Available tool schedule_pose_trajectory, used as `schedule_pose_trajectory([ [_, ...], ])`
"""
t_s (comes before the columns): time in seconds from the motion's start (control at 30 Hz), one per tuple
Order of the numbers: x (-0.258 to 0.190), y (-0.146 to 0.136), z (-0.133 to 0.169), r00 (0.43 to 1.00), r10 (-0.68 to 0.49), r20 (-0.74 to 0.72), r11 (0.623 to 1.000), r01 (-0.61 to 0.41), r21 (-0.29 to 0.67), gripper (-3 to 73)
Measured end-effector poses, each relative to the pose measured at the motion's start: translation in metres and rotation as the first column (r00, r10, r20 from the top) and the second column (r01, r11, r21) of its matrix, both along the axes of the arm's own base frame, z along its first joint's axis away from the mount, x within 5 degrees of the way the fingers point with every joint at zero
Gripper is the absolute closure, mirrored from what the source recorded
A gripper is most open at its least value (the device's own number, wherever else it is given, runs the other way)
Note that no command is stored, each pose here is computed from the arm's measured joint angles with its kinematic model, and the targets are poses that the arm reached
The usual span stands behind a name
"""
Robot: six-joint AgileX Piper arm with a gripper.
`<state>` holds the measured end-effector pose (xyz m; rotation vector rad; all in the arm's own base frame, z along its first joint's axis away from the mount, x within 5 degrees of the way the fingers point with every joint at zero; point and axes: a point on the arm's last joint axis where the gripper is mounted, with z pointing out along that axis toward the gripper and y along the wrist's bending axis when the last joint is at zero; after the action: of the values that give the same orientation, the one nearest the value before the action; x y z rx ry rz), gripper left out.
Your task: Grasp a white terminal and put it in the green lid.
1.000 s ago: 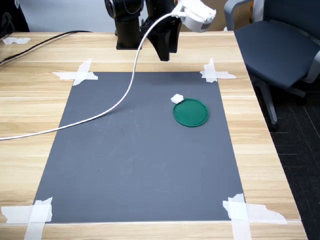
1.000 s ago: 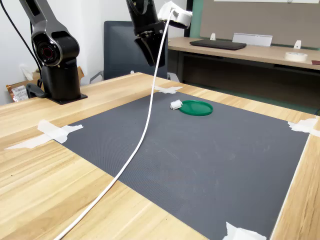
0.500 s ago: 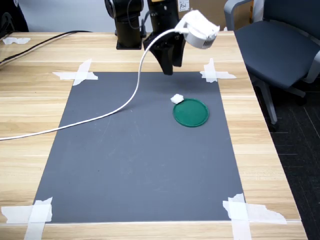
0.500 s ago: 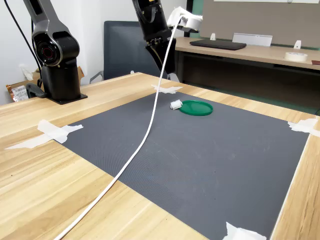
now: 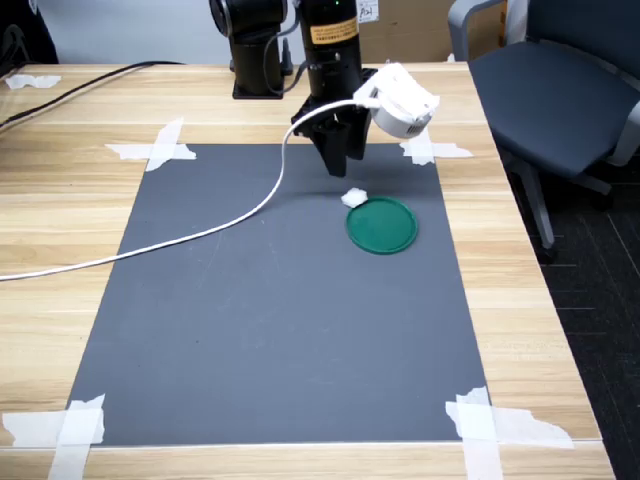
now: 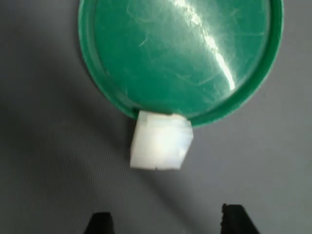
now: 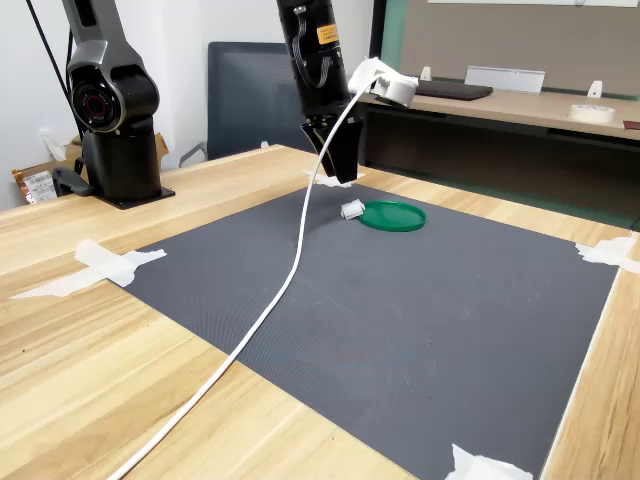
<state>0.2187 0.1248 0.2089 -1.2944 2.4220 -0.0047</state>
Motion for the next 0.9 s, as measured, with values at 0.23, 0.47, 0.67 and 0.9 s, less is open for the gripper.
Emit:
schedule_pose_trajectory([
  [0.23,0.008,0.006,-0.006,1.000,-0.019,-0.020,1.000,0.019,0.018,25.5],
  [0.47,0.020,0.014,-0.008,0.999,-0.028,-0.038,0.999,0.028,0.018,25.5],
  [0.67,0.021,0.014,-0.017,0.996,-0.030,-0.087,1.000,0.029,-0.011,25.5],
  [0.9,0.022,0.015,-0.028,0.991,-0.032,-0.132,0.999,0.028,-0.039,25.5],
])
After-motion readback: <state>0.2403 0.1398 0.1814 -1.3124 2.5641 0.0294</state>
